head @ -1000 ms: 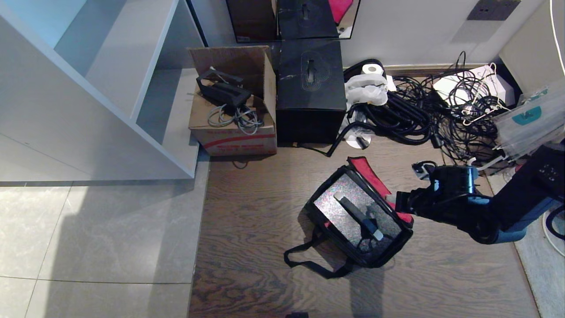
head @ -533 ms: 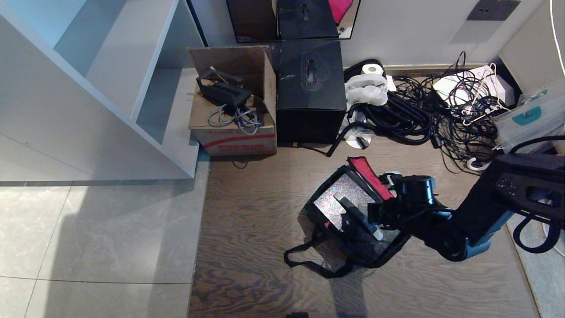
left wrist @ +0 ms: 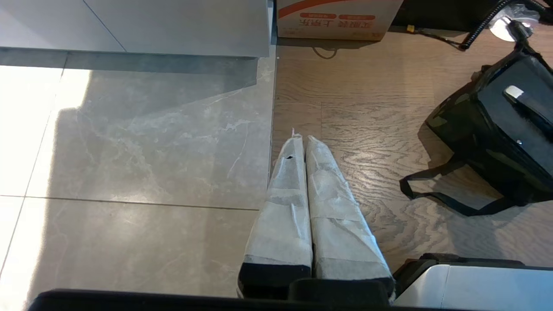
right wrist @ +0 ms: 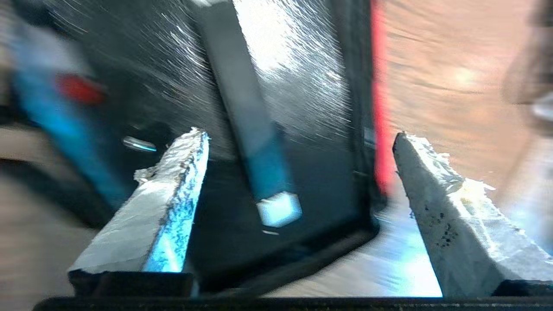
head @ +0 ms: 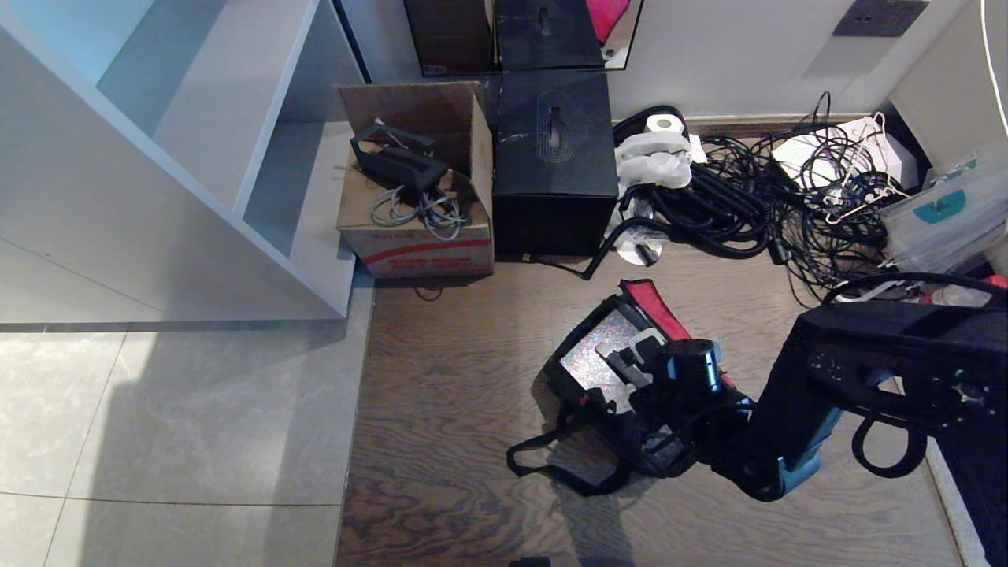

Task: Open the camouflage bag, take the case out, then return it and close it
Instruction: Grip the handle

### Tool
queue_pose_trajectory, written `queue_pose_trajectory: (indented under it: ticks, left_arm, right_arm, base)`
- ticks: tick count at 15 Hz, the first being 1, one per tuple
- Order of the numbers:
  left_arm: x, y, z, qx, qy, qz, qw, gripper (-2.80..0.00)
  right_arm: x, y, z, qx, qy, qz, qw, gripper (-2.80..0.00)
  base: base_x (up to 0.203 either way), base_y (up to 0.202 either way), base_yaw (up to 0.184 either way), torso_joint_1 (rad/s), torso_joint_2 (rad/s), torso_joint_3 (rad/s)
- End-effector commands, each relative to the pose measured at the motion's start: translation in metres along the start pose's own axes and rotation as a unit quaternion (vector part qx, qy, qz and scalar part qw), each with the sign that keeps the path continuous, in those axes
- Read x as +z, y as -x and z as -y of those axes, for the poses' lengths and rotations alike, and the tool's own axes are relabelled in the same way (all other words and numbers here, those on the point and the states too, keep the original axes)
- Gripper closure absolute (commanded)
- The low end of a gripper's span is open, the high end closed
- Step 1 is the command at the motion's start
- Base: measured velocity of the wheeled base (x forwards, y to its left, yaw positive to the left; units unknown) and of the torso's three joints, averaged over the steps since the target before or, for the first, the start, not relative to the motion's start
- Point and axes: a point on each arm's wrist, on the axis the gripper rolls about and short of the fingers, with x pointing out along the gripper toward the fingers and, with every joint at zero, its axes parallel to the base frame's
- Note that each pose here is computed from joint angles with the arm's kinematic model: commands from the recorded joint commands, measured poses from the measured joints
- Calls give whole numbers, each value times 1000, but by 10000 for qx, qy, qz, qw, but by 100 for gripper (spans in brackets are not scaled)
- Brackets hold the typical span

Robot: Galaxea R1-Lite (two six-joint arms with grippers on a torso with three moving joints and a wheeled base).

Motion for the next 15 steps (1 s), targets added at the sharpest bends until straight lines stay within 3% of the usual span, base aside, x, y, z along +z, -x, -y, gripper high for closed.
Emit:
queue_pose_trajectory:
  ticks: [1, 4, 8, 12, 15]
  left_arm:
    - [0, 0, 0, 4, 4, 8, 10000, 0]
    - [0, 0, 0, 4, 4, 8, 10000, 0]
    - [0, 0, 0, 4, 4, 8, 10000, 0]
    - [0, 0, 0, 4, 4, 8, 10000, 0]
    - [0, 0, 0, 4, 4, 8, 10000, 0]
  right_arm:
    - [-13, -12, -22, -243, 343, -174, 9990, -280]
    - [-13, -21, -36, -613, 297, 47, 9977, -280]
    - [-14, -35, -45, -887, 568, 93, 9944, -280]
    - [-12, -43, -41, -1283, 974, 208, 9867, -280]
    - [-17, -49, -30, -1424, 1362, -31, 9804, -280]
  base:
    - [0, 0, 0, 0, 0, 0]
    - [0, 0, 0, 0, 0, 0]
    - [0, 0, 0, 0, 0, 0]
    - [0, 0, 0, 0, 0, 0]
    - [0, 0, 0, 0, 0, 0]
